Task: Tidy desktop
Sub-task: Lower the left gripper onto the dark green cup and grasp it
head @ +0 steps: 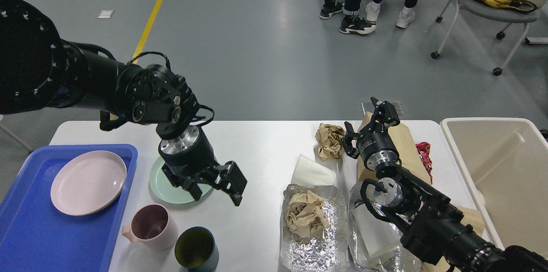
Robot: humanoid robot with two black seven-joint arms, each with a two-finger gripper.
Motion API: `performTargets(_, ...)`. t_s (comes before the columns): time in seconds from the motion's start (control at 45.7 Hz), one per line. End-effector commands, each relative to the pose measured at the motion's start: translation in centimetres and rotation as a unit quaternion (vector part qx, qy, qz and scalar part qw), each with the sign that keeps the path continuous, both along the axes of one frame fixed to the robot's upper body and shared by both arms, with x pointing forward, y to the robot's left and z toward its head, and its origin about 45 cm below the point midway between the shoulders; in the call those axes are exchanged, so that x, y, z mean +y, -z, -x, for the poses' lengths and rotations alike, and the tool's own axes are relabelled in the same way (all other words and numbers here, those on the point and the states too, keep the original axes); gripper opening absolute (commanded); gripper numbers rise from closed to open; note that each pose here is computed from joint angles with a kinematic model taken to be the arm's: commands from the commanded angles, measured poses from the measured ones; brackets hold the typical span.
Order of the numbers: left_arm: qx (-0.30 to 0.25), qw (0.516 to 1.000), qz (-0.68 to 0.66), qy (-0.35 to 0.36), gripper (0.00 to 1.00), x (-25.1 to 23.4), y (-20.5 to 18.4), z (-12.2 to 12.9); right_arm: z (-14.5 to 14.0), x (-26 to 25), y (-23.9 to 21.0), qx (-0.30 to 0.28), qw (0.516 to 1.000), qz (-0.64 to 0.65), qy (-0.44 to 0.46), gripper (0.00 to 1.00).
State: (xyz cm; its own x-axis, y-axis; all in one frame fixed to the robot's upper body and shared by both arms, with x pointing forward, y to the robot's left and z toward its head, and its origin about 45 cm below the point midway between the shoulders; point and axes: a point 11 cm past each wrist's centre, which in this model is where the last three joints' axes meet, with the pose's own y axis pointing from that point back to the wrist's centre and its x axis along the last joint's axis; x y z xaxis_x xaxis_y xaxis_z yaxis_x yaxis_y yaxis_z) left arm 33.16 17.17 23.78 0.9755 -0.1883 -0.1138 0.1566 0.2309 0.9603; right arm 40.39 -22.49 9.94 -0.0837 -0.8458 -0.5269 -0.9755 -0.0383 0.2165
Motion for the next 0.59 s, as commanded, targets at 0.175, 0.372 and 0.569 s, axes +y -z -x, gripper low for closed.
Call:
performTargets(0.175,0.02,0.997,-0.072,0.016,0.97,2.3,3.9,3.7,-0.1,0.0,-0.1,-0.001,1.0,0.0,0.0,1.0)
performTargets(0.372,0.018,0.995,-0.098,0.022,0.97,3.1,4.7,5.1,0.0,0.0,0.0,0.0,1.0,0.0,-0.001,1.0)
performTargets(0.569,-0.013,0.992,-0.127,0.012,0.95,4.9,6.0,6.2,-0.1,0.0,-0.1,-0.001,1.0,0.0,0.0,1.0)
